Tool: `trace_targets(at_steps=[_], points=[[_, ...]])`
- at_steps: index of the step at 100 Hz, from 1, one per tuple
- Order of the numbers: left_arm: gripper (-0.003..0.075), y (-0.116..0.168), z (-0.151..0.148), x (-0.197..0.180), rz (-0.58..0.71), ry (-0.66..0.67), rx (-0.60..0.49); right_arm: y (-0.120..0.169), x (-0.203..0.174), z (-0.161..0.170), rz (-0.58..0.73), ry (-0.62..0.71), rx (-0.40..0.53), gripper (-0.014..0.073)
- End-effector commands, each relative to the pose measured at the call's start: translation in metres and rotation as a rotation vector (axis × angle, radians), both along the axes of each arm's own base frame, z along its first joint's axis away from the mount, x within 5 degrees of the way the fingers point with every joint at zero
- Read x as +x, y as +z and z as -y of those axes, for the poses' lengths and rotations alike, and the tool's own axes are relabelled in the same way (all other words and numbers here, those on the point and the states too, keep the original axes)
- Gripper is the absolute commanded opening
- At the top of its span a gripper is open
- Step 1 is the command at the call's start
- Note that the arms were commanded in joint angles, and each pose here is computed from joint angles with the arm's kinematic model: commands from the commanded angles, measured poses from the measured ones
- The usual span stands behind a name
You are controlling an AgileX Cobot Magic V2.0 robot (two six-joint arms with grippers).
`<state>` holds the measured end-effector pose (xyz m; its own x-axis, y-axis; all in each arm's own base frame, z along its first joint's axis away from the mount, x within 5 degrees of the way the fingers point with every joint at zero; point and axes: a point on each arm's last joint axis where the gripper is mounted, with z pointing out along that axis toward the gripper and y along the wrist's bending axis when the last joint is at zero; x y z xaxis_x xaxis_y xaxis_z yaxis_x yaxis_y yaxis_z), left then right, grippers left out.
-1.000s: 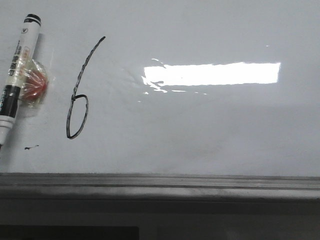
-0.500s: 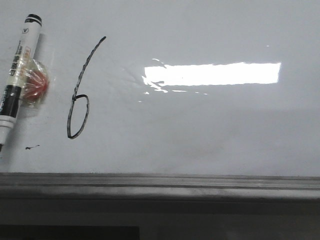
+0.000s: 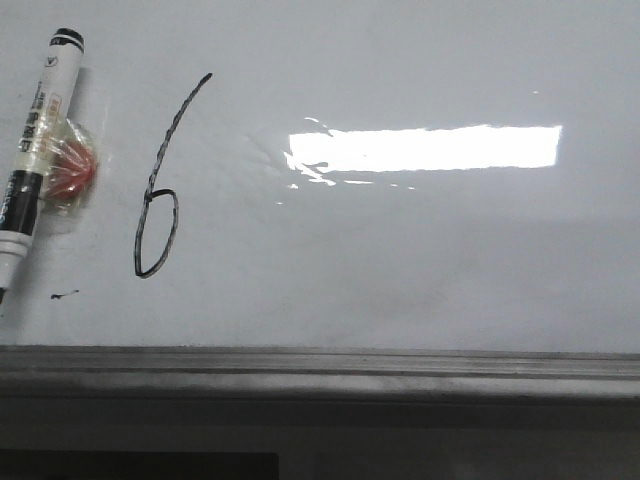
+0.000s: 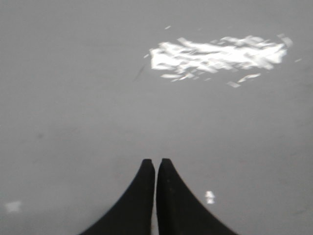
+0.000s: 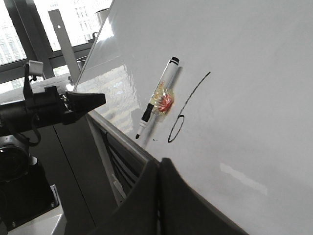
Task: Write number 6 on whiteboard
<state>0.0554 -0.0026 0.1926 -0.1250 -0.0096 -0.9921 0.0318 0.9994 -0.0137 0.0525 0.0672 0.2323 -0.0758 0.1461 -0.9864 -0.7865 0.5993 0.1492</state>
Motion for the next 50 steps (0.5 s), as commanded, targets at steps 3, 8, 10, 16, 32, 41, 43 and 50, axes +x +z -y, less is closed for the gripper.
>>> trace_targets(at_steps=[3, 8, 10, 16, 32, 41, 43, 50], points=[[-0.0019, -0.009, -0.006, 0.000, 0.051, 0.107, -0.011, 0.016, 0.001, 0.000, 0.074, -0.008, 0.063, -0.0065], [-0.0019, -0.015, -0.007, -0.001, -0.036, 0.128, -0.014, 0.016, 0.001, 0.000, 0.074, -0.008, 0.063, -0.0065], [-0.0019, -0.017, -0.007, -0.001, -0.052, 0.135, -0.015, 0.016, 0.001, 0.000, 0.074, -0.008, 0.063, -0.0065], [-0.0019, -0.019, -0.007, -0.002, -0.078, 0.137, -0.016, 0.016, 0.001, 0.000, 0.074, -0.008, 0.063, -0.0065], [-0.0019, -0.019, -0.005, -0.002, -0.078, 0.106, -0.015, 0.016, 0.001, 0.000, 0.074, -0.008, 0.063, -0.0065], [-0.0019, -0.019, -0.003, -0.001, -0.079, 0.069, -0.014, 0.016, 0.001, 0.000, 0.074, -0.008, 0.063, -0.0065], [-0.0019, -0.019, -0.003, -0.001, -0.079, 0.060, -0.013, 0.016, 0.001, 0.000, 0.074, -0.008, 0.063, -0.0065], [-0.0019, -0.019, -0.002, -0.001, -0.079, 0.035, -0.012, 0.016, 0.001, 0.000, 0.074, -0.008, 0.063, -0.0065]])
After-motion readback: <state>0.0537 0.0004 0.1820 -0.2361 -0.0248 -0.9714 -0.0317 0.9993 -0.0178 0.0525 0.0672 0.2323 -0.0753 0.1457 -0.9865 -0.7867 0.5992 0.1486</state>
